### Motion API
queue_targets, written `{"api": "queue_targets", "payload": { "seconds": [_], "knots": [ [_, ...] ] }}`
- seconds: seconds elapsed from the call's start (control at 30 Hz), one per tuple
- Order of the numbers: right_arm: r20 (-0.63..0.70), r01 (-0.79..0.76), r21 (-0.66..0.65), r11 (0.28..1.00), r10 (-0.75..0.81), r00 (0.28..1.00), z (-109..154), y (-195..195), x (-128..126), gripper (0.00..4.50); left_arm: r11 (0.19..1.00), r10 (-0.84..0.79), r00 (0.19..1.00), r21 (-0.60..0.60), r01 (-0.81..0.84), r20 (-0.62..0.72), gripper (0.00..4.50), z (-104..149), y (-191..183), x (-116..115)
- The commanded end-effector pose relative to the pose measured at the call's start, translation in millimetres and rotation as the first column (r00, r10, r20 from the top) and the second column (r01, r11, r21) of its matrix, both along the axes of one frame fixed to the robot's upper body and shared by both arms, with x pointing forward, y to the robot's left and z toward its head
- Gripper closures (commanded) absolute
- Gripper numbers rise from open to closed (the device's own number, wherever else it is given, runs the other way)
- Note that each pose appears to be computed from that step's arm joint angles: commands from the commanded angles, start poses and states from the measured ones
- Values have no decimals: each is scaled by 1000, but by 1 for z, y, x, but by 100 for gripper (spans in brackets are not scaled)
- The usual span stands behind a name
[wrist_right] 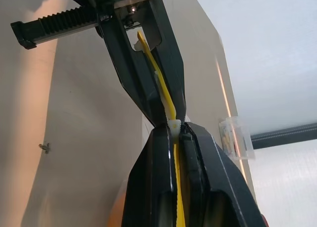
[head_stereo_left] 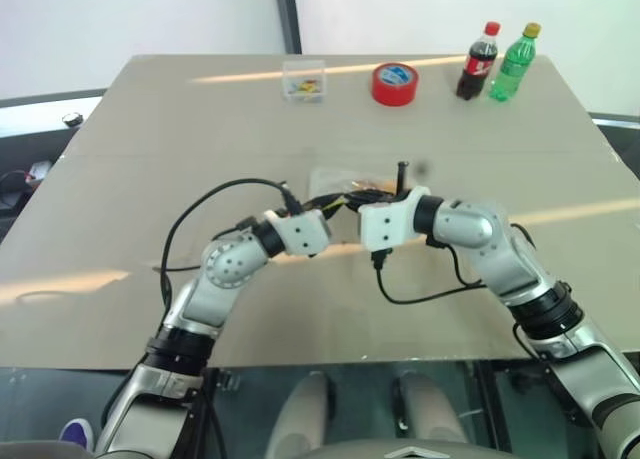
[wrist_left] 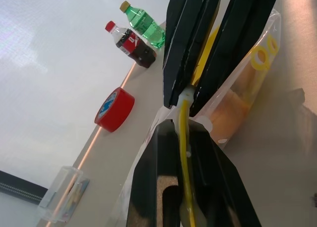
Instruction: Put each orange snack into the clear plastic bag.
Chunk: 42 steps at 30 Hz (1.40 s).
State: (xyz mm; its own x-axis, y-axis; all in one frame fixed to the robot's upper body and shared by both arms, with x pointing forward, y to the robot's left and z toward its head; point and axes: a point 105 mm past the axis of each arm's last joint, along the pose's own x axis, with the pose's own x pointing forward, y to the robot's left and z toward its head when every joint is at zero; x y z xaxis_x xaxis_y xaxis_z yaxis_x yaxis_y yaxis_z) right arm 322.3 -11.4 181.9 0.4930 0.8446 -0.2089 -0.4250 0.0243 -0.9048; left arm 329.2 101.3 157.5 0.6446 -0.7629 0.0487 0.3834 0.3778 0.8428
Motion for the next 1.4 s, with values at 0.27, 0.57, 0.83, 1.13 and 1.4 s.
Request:
{"api": "queue_targets", "payload": {
  "seconds": [0.27,0.57,0.83,1.13,1.4],
  "knots": [
    [11,82,40,996,-82,997,11,-14,5,436,993,-1,998,-116,8,63,450,26,0,-2],
    [-72,355,39,934,-351,933,-6,-75,21,436,978,11,997,-210,4,70,450,46,11,2],
    [-86,501,28,865,-497,863,-12,-120,25,436,976,26,999,-219,-16,42,450,42,17,6],
    [-153,498,158,853,-477,865,21,-131,20,436,957,46,999,-288,-45,-4,450,45,22,16],
    [-17,499,302,813,-518,855,75,-135,52,436,917,124,992,-380,-125,-27,450,72,25,57]
  ]
}}
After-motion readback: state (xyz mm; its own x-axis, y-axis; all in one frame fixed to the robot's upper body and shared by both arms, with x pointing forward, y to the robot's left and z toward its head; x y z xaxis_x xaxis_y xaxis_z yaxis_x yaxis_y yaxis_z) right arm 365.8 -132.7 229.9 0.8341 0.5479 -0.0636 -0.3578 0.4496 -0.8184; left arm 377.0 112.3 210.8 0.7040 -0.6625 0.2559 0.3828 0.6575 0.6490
